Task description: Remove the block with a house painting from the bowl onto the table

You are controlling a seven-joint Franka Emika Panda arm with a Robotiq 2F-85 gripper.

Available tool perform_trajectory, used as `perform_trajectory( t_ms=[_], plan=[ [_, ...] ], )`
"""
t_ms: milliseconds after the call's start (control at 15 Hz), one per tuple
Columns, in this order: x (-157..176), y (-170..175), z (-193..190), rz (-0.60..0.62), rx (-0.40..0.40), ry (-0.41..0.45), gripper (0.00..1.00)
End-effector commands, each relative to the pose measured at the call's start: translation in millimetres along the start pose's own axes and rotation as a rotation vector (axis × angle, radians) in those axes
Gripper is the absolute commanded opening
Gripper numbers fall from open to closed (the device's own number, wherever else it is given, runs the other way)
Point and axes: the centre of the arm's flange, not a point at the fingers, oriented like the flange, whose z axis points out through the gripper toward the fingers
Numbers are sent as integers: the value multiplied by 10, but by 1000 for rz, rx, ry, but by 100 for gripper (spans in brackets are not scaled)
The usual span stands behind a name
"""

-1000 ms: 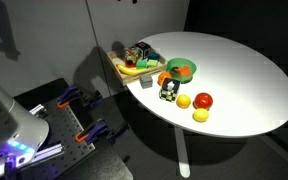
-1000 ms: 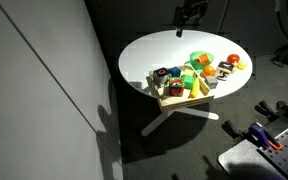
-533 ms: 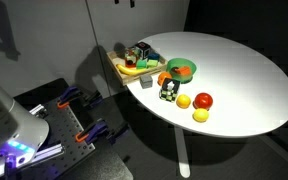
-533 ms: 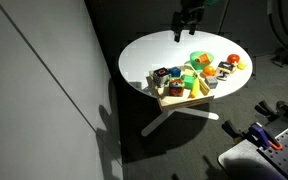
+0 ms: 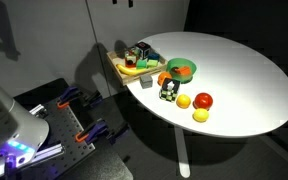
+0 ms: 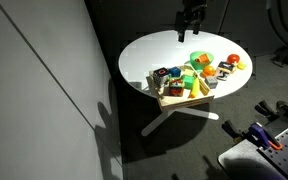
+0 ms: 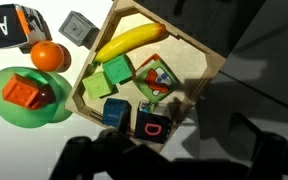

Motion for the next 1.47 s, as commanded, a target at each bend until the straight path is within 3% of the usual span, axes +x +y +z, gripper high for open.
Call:
perform_trajectory(
  t_ms=[0, 400, 1000, 1400],
  plan=[
    [1, 1, -3, 0, 0, -1, 100],
    [1, 2, -5, 0, 0, -1, 100],
    [118, -188, 577, -33, 28, -52, 100],
    [132, -436, 966, -61, 23, -24, 100]
  ],
)
